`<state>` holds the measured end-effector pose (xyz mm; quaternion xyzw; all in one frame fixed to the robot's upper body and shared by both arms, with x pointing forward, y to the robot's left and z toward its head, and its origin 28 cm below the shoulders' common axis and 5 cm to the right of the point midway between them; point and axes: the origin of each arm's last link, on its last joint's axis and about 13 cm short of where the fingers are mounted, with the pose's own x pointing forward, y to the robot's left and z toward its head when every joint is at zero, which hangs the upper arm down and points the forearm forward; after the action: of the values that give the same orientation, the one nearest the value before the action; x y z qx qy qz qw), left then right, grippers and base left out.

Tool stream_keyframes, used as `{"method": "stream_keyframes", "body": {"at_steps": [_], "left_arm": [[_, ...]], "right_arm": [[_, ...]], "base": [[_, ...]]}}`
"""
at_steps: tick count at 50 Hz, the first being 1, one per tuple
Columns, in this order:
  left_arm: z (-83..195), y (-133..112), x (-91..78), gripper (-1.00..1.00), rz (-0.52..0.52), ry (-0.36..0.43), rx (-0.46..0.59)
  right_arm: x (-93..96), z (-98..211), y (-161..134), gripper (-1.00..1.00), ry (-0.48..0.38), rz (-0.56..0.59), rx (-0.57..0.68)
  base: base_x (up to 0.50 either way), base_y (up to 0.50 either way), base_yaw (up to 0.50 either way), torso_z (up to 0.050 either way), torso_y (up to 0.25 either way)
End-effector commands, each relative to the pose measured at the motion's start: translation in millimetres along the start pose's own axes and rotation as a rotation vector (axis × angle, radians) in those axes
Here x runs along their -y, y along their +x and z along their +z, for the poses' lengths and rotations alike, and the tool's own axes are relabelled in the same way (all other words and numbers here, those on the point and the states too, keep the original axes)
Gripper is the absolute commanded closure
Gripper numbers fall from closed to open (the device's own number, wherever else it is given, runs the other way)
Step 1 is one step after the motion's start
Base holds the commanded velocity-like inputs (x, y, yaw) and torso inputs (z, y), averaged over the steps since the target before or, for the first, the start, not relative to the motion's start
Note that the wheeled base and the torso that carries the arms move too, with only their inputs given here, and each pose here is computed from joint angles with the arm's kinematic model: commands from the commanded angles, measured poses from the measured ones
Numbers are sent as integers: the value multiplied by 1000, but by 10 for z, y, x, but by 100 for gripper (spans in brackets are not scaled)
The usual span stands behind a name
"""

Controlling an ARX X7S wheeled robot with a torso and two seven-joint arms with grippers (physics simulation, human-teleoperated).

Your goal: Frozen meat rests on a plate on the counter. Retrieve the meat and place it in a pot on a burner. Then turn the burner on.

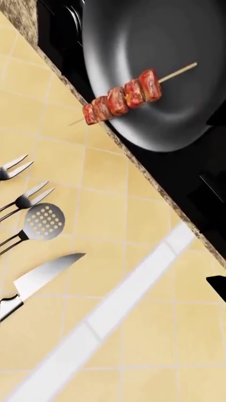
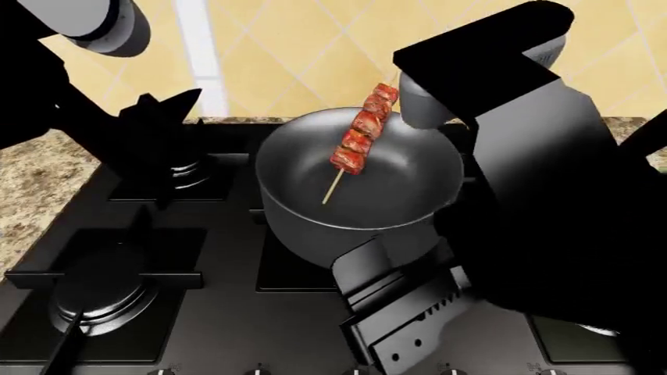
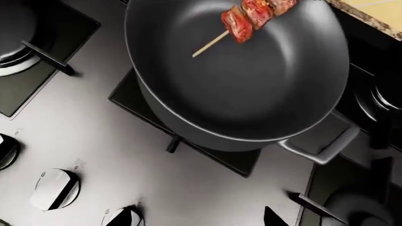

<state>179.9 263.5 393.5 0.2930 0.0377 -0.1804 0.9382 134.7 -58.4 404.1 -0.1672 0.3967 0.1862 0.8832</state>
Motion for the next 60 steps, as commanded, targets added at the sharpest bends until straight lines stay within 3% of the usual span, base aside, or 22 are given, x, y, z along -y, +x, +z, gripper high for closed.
{"method": "stream_keyframes", "body": {"at_steps": [1, 19, 25, 27, 30, 35, 40, 45, 60], "left_arm": [[-60, 20, -23, -100, 2, -6, -10], [-65, -118, -46, -100, 33, -10, -28], [-64, -123, -56, -100, 36, -10, -31], [-87, -113, -64, -100, 43, -17, -34], [-96, -114, -64, -100, 44, -17, -36], [-96, -109, -65, -100, 43, -17, -36], [-99, -110, -64, -100, 44, -16, -38], [-88, -111, -66, -100, 44, -16, -36], [-98, -115, -67, -100, 47, -15, -39]], "right_arm": [[-123, -110, 182, -100, -1, 29, -55], [-213, -174, 218, -100, -49, 54, -94], [-205, -212, 277, -100, -36, 71, -70], [-152, -250, 369, -100, -66, 64, 7], [-139, -261, 375, -100, -100, 48, 22], [-138, -268, 390, -100, -80, 54, 59], [-136, -276, 404, -100, -142, 40, 50], [-160, -296, 422, -100, -84, 75, 22], [-203, -346, 400, -100, -35, 96, -25]], "base": [[0, 0, 0, 0, 0], [0, 0, 0, 0, 0], [0, 0, 0, 0, 0], [0, 0, 0, 0, 0], [0, 0, 0, 0, 0], [0, 0, 0, 0, 0], [0, 0, 0, 0, 0], [0, 0, 0, 0, 0], [0, 0, 0, 0, 0]]}}
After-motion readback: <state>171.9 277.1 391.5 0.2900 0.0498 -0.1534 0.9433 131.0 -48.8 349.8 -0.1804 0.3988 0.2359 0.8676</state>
